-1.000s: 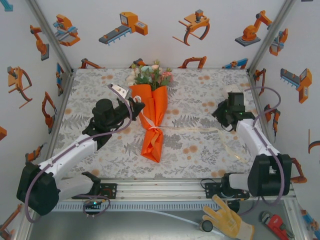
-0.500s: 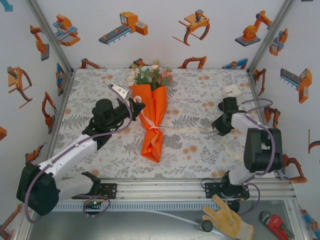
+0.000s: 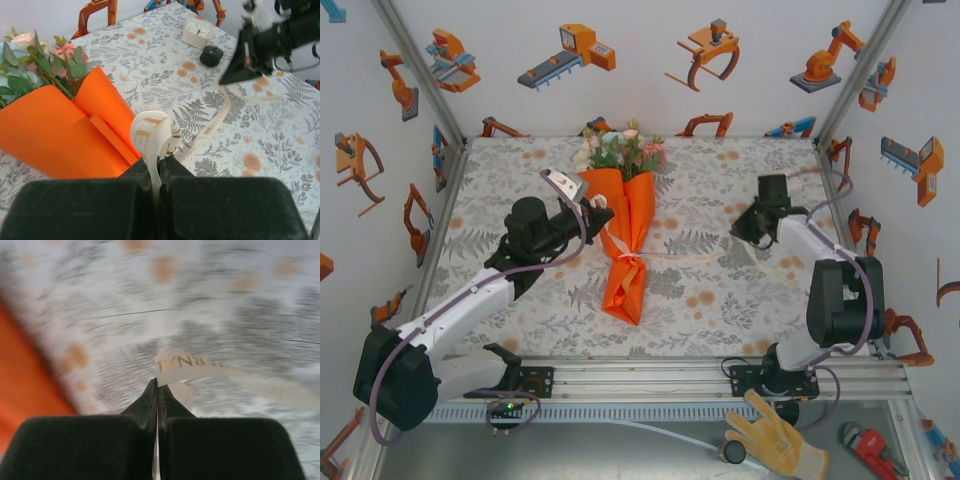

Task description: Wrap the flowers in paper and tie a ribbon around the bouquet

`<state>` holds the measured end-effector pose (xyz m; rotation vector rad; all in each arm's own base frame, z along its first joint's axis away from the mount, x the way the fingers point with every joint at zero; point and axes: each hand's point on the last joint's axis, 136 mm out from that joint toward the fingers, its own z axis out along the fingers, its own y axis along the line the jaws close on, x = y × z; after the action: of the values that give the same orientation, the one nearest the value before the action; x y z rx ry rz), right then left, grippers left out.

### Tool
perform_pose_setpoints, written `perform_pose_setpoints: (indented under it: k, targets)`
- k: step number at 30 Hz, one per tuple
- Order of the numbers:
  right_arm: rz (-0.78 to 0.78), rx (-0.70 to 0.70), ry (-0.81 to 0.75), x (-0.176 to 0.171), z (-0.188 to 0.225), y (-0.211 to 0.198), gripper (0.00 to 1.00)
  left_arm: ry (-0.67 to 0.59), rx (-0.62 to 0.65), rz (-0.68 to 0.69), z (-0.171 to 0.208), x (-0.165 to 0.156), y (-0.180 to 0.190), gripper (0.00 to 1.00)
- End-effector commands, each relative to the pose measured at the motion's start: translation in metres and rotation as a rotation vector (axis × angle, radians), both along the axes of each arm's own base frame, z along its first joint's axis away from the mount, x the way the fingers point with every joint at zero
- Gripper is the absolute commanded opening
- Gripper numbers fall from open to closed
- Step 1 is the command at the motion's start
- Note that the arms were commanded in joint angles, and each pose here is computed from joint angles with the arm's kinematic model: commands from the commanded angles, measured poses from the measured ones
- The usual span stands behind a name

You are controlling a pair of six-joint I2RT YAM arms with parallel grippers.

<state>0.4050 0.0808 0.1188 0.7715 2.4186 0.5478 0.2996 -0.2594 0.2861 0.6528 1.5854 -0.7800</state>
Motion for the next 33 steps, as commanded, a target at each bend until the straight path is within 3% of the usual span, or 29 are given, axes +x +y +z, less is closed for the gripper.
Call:
perform_pose_setpoints:
  k: [1, 3, 5, 9, 11, 13, 15, 19, 24, 27, 30, 33]
  targets:
    - [0.339, 0.109, -0.212, 0.012, 0.097, 0.115, 0.0, -0.044, -0.001, -0.046, 0.013, -0.003, -0.007, 0.0]
    - [0.458, 0.14, -0.235, 0.011, 0.113, 0.175, 0.0, -0.051, -0.005, -0.065, 0.013, -0.006, -0.009, 0.0]
    - [0.561, 0.255, -0.233, 0.015, 0.121, 0.239, 0.0, -0.066, -0.007, -0.099, 0.013, -0.013, -0.012, 0.0]
    - [0.771, 0.364, -0.128, 0.0, 0.111, 0.357, 0.0, -0.076, -0.006, -0.103, 0.009, -0.019, -0.01, 0.0]
    - [0.881, 0.34, -0.099, -0.02, 0.114, 0.392, 0.14, -0.072, 0.004, -0.071, 0.005, -0.015, -0.006, 0.0]
    - [0.887, 0.222, -0.126, -0.023, 0.122, 0.388, 0.38, -0.067, 0.023, -0.042, 0.001, -0.011, -0.003, 0.0]
    - [0.828, 0.129, -0.179, -0.013, 0.133, 0.359, 0.49, -0.064, 0.033, -0.031, -0.001, -0.009, -0.002, 0.0]
    - [0.657, 0.15, -0.282, 0.0, 0.159, 0.279, 0.6, -0.06, 0.036, -0.014, -0.003, -0.003, -0.003, 0.0]
    - [0.484, 0.073, -0.56, -0.031, 0.194, 0.187, 0.57, 0.061, 0.053, 0.104, -0.013, 0.029, 0.005, 0.0]
    - [0.558, -0.077, -0.771, -0.077, 0.195, 0.191, 0.51, 0.187, 0.079, 0.175, -0.026, 0.058, 0.008, 0.0]
    - [0.775, -0.195, -0.87, -0.121, 0.171, 0.239, 0.49, 0.257, 0.073, 0.166, -0.036, 0.079, 0.004, 0.0]
    - [1.093, -0.341, -0.945, -0.158, 0.136, 0.299, 0.48, 0.335, 0.08, 0.166, -0.048, 0.099, 0.002, 0.0]
